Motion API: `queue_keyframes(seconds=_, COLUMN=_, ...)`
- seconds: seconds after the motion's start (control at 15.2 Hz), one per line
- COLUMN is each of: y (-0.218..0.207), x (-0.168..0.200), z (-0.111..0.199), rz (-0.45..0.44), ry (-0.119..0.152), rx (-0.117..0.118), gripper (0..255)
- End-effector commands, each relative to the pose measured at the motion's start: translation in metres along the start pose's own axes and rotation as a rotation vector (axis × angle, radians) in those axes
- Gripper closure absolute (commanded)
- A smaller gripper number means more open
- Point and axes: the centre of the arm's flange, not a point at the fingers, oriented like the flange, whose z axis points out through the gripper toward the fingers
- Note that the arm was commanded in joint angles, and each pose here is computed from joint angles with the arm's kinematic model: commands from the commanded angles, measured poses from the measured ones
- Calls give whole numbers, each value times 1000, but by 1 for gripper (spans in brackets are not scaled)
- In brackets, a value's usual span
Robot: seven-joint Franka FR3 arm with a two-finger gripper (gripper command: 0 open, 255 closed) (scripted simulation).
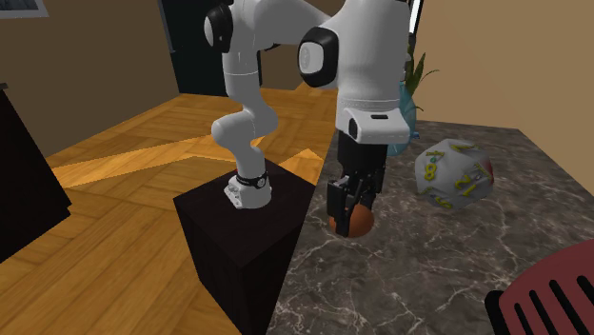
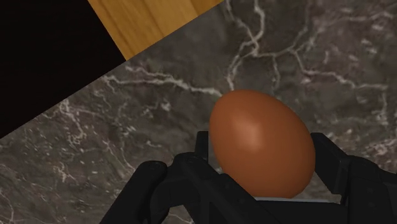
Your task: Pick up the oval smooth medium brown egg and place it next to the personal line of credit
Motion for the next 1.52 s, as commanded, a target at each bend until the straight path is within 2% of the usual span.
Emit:
queue_keyframes(seconds=0.0, y=1, x=1, z=-9, rz=0, ry=0, rx=0, gripper=255)
queue_keyframes(seconds=1.45, y=17, x=15, z=-122, rz=0, ry=0, rx=0, gripper=255)
